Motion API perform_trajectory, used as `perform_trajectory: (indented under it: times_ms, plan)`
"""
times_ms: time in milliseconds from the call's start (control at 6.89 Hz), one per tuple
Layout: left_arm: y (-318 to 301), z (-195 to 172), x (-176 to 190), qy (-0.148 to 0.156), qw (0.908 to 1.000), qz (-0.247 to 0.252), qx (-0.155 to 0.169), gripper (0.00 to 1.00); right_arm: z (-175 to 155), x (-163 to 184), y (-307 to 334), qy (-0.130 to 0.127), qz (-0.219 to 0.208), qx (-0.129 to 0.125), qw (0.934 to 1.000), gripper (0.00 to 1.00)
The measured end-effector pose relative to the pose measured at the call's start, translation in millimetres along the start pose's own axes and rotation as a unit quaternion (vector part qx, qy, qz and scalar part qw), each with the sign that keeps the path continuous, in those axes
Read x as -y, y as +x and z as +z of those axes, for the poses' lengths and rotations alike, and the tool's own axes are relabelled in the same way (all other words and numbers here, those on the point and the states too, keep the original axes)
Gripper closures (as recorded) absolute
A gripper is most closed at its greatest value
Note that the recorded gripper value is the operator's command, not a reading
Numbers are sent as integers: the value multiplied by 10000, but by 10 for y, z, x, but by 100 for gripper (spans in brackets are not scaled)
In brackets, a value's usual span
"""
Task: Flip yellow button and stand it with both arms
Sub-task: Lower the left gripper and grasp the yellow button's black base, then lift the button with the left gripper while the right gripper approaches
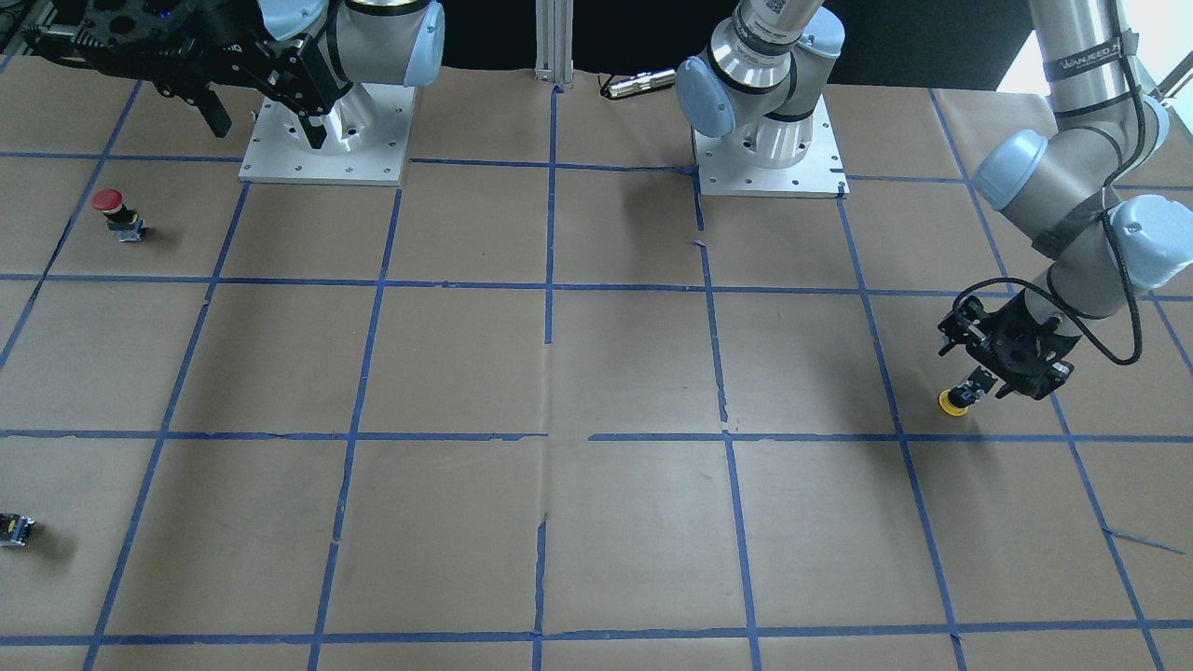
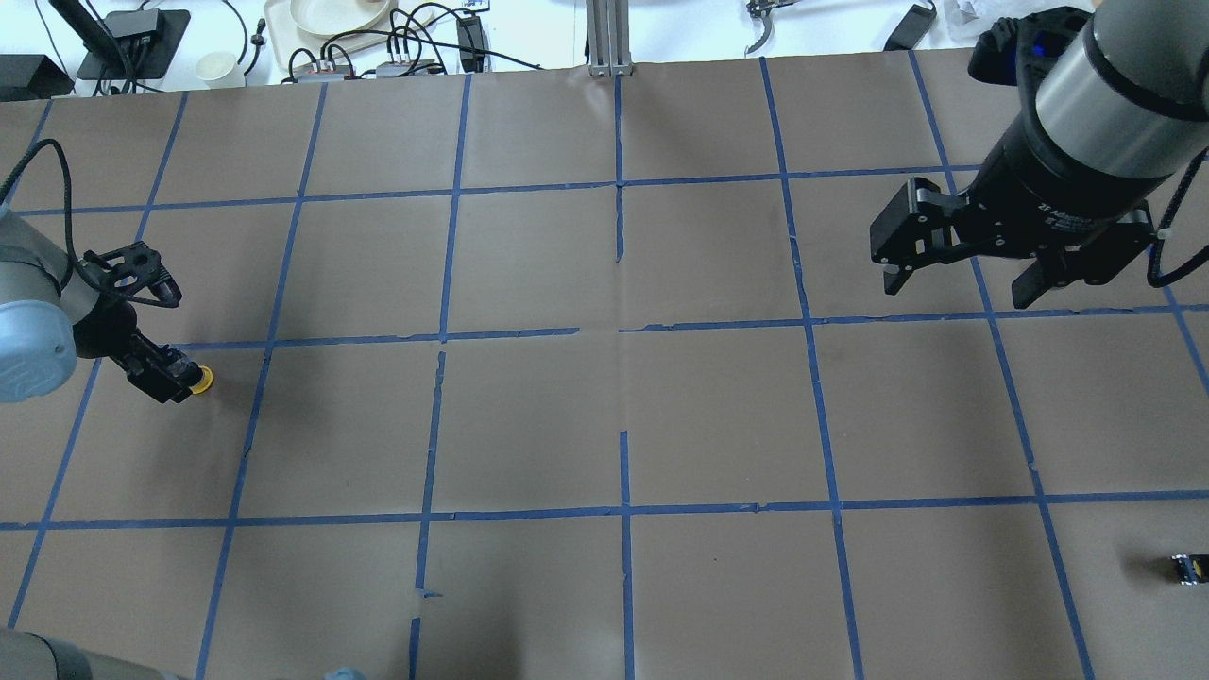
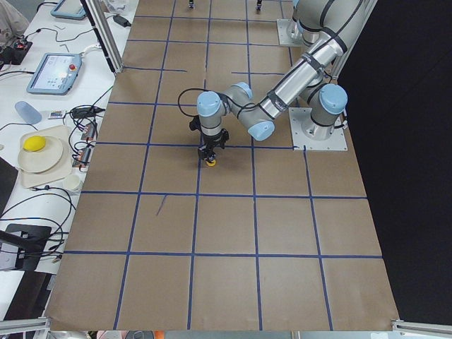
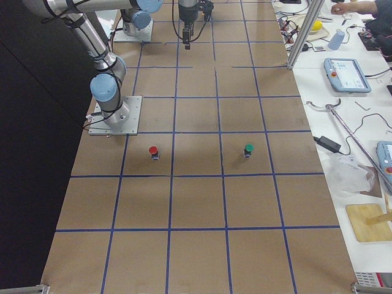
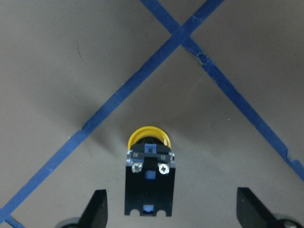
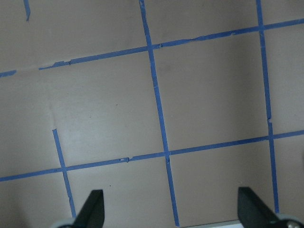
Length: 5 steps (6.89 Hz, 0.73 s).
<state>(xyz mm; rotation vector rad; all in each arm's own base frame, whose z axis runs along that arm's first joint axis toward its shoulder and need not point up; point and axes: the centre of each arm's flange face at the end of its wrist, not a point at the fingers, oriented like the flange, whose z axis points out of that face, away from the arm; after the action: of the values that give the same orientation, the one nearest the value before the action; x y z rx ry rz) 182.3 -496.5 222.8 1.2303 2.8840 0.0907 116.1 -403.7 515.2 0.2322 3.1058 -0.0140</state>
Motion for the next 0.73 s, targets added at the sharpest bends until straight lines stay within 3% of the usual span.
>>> perform_trajectory:
  times_ms: [290, 581, 726]
  plan:
    - [-28, -2, 14, 61, 9998, 157, 87, 65, 145, 222, -51, -31, -1, 126, 9999, 0]
    - [-73, -63, 60, 285, 9988, 334, 219, 67, 225, 294, -59, -184, 33, 138, 9997, 0]
    - [-106, -135, 119, 572, 9974, 349, 257, 67, 183, 305, -48, -201, 11, 73, 9998, 0]
